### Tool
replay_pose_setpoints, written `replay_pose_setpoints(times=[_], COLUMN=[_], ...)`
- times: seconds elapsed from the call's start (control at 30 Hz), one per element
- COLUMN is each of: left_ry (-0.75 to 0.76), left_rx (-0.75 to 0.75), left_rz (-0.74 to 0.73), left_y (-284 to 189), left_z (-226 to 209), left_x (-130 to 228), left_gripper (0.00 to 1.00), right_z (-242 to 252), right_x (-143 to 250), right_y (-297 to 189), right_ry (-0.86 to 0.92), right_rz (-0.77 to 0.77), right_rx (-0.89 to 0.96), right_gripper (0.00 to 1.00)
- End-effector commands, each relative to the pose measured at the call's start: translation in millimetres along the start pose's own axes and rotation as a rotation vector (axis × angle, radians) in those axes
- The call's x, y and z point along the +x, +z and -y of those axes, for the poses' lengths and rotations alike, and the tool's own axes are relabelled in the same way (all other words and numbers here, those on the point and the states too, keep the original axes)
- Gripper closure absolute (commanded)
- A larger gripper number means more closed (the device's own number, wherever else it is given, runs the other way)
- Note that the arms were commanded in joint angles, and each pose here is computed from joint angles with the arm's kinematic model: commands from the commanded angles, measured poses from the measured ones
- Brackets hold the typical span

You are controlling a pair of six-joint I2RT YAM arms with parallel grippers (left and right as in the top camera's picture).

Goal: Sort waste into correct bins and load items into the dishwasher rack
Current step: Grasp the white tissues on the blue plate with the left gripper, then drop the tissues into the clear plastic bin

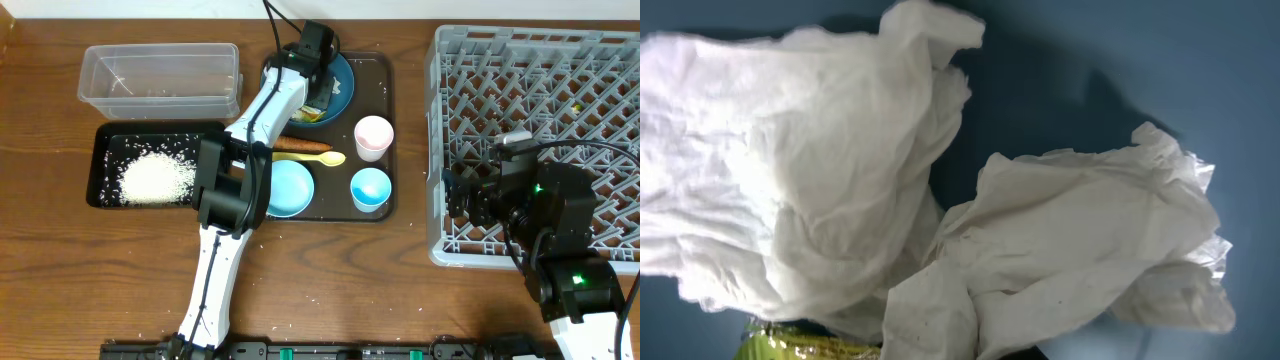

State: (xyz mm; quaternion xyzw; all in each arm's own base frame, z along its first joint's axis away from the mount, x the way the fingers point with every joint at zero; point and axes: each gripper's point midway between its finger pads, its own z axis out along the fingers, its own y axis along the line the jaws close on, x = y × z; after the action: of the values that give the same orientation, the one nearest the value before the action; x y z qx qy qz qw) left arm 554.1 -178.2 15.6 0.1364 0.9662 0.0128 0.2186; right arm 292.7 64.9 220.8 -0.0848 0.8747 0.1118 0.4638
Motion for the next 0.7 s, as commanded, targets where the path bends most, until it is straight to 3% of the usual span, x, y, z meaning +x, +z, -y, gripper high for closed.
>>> replay_pose_setpoints(times=[0.0, 0.23, 0.37, 0.67], left_ry=[-0.047, -0.142, -0.199, -0.497], left_rx=[-0.007, -0.004, -0.049, -0.212], left_rz=[0.048, 0.221, 0.277, 0.236], left_y=[-30.1, -146.0, -188.4, -163.7], left_z=[-6.3, -31.5, -69.8, -197.4], left_x=[-20.3, -62.1, -67.2, -38.4], left_gripper=[0.94, 0.94, 0.94, 0.94], right_z=[-4.6, -4.6, -4.6, -4.7], right_x=[-6.2, -6.3, -6.3, -6.3], right_y=[-2.8, -2.8, -2.8, -2.8], right_ry=[0.003, 0.002, 0.002, 0.002], right_rz=[0.014, 0.014, 0.014, 0.014], right_rx=[-0.015, -0.015, -0.015, -0.015], right_gripper=[0.01, 0.01, 0.01, 0.01])
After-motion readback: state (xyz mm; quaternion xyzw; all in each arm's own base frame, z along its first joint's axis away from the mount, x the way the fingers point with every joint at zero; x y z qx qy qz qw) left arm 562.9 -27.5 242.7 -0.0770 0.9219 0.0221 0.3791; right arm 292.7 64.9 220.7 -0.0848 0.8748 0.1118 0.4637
